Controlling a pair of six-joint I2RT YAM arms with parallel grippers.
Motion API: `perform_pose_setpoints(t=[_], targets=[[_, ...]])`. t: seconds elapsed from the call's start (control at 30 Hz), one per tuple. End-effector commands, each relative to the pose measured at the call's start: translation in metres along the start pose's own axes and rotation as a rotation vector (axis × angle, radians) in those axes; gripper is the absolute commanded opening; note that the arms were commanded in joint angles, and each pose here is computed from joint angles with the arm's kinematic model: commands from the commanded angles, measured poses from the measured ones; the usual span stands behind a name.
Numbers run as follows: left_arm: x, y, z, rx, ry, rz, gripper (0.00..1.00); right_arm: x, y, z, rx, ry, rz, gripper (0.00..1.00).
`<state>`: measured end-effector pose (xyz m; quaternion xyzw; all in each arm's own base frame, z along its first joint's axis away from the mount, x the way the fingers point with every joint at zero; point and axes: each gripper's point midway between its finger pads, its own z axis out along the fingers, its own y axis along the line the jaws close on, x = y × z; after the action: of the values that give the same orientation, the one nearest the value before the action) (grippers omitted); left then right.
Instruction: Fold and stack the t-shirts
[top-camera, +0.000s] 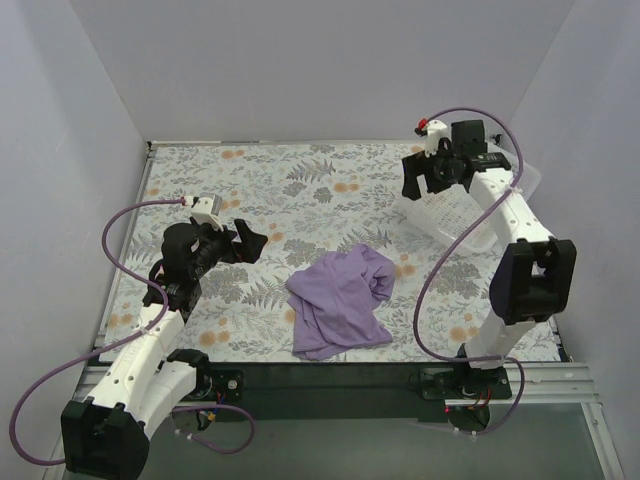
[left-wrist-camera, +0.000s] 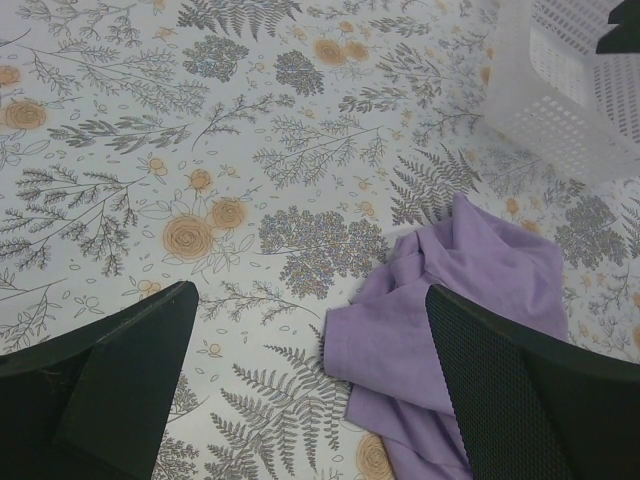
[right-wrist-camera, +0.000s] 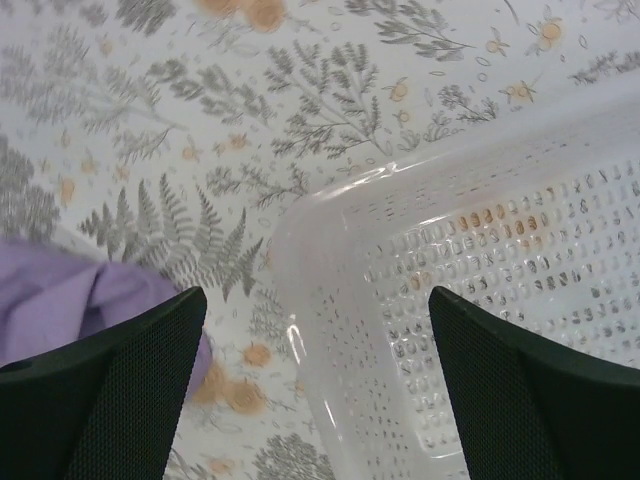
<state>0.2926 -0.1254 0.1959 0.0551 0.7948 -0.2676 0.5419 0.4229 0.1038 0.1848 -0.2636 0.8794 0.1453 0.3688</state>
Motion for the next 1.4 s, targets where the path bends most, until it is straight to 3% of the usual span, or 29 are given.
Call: perform_pose_setpoints(t=[0.0, 0.2, 0.4, 0.7, 0.83, 0.9, 1.1, 1.37], targets=[[-0.012, -0.004, -0.002, 0.007, -0.033, 0.024, 0.98, -0.027, -0.026, 0.027, 0.207, -0.045, 0.349, 0.98], [-0.004, 0.001, 0.003, -0.006, -0.002, 0.018, 0.98, -0.019, -0.076, 0.081, 0.460, 0.022, 0.410, 0.98], [0.002, 0.006, 0.008, -0.021, 0.023, 0.014, 0.98, -0.007, -0.083, 0.105, 0.470, 0.064, 0.408, 0.92], [0.000, 0.003, 0.006, -0.008, 0.016, 0.015, 0.98, 0.027, -0.053, 0.075, 0.391, 0.111, 0.331, 0.59], [-0.004, -0.001, 0.003, 0.003, 0.002, 0.018, 0.98, 0.057, -0.047, 0.063, 0.381, 0.182, 0.230, 0.31], [-0.004, -0.002, 0.003, 0.008, 0.000, 0.018, 0.98, 0.062, -0.048, 0.055, 0.381, 0.198, 0.161, 0.26], [-0.006, -0.004, 0.002, 0.017, -0.007, 0.020, 0.98, 0.078, -0.074, 0.040, 0.469, 0.230, 0.151, 0.25], [-0.005, -0.005, 0.002, 0.017, -0.002, 0.019, 0.98, 0.051, -0.119, 0.049, 0.561, 0.193, 0.176, 0.24]])
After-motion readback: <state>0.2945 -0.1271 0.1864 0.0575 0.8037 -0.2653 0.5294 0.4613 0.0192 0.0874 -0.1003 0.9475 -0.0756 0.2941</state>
